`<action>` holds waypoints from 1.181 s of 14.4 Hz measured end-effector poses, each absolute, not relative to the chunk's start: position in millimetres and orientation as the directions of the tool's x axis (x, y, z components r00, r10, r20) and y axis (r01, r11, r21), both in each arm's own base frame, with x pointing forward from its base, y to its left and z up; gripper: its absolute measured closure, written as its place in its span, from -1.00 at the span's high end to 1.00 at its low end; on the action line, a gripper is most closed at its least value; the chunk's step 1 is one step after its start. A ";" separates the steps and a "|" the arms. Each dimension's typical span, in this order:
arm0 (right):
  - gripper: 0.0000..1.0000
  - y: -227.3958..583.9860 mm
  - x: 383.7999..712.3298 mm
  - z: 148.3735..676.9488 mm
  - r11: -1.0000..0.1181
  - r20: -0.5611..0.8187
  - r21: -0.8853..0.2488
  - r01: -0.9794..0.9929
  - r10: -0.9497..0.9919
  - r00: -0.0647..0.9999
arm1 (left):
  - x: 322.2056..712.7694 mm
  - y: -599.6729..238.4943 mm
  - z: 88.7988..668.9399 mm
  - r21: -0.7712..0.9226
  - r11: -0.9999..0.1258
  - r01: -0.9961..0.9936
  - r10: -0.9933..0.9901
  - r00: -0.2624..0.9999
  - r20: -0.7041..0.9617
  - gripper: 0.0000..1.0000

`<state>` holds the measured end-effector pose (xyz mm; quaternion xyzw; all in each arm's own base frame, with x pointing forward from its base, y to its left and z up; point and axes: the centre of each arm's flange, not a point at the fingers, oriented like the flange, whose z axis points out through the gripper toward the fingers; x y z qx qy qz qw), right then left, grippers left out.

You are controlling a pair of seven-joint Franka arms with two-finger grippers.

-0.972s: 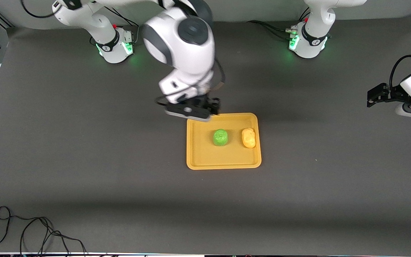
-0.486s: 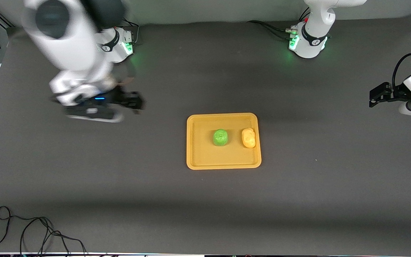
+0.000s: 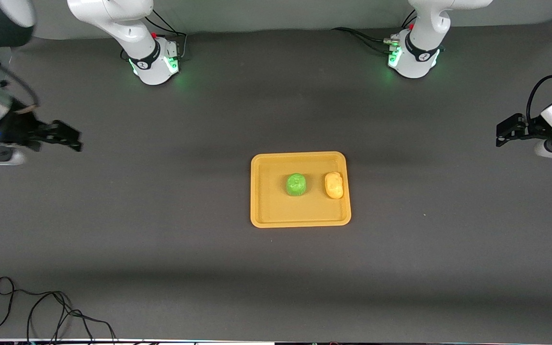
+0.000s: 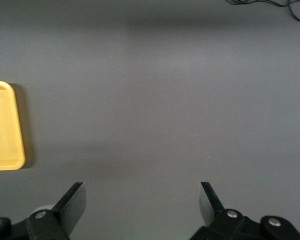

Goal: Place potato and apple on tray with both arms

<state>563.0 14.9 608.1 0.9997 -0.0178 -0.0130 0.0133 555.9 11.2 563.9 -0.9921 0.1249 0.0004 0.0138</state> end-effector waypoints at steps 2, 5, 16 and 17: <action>1.00 -10.6 563.0 608.1 -0.998 -0.027 0.027 -0.050 -0.051 0.998 | 560.5 10.5 554.0 -0.031 -0.968 -0.248 -0.249 0.969 0.006 0.99; 1.00 -23.7 561.4 609.6 -0.997 -0.030 0.027 -0.072 -0.073 0.997 | 562.5 11.3 549.6 -0.029 -0.969 -0.246 -0.246 0.969 0.004 0.99; 1.00 -17.9 557.9 610.2 -0.998 -0.058 -0.007 -0.070 -0.069 0.996 | 561.4 11.4 565.4 -0.024 -0.983 -0.184 -0.183 0.983 -0.018 1.00; 1.00 -18.0 557.8 610.2 -0.997 -0.058 -0.008 -0.070 -0.070 0.996 | 561.1 11.4 564.6 -0.023 -0.983 -0.183 -0.183 0.983 -0.023 1.00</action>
